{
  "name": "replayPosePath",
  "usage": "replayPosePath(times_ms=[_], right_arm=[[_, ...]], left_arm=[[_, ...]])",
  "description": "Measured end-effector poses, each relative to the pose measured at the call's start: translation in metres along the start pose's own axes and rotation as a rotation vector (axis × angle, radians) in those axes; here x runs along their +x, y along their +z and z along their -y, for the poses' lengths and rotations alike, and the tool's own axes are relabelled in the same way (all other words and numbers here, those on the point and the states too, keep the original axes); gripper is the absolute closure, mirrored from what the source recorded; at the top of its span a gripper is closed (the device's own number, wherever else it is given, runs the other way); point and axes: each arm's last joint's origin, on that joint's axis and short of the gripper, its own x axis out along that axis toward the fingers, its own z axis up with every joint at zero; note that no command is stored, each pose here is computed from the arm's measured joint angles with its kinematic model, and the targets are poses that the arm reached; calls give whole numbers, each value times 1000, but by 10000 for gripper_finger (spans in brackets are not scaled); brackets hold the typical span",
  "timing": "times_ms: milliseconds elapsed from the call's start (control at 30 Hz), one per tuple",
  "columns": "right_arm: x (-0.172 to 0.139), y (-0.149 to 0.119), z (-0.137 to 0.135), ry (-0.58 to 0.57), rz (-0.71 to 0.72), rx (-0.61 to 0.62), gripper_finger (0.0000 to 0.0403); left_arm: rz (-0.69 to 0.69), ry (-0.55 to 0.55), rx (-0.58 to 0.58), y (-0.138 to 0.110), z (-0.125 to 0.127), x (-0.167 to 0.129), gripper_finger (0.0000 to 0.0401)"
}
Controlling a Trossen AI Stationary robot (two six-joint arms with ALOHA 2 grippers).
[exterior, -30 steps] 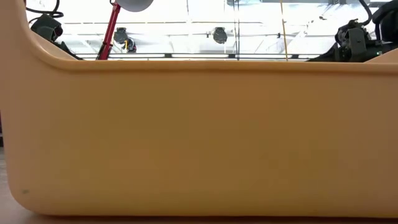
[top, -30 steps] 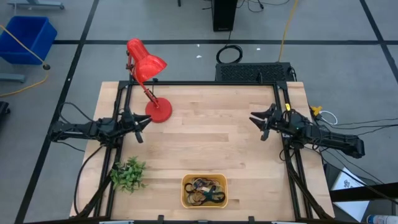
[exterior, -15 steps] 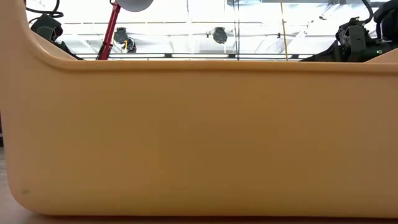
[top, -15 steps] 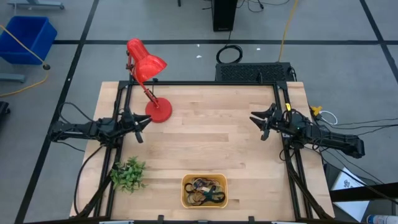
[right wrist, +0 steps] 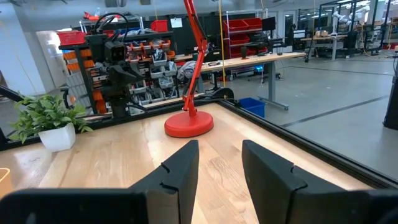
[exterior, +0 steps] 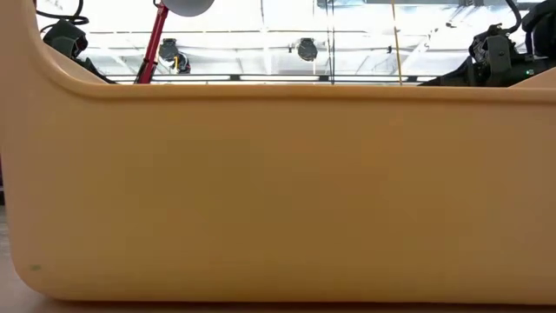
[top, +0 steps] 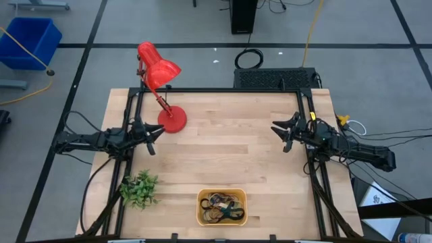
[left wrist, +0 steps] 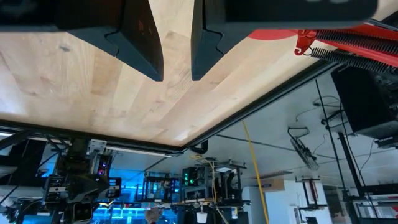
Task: Pick and place rubber bands into bin
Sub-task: Return to Home Position
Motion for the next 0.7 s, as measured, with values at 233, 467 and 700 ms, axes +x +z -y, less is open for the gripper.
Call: replayPosePath(times_ms=[233,467,700], right_arm=[[0,0,0,0,0,0,284],[0,0,0,0,0,0,286],[0,0,0,0,0,0,283]], left_arm=[[0,0,0,0,0,0,313],[0,0,0,0,0,0,313],[1,0,0,0,0,0,313]])
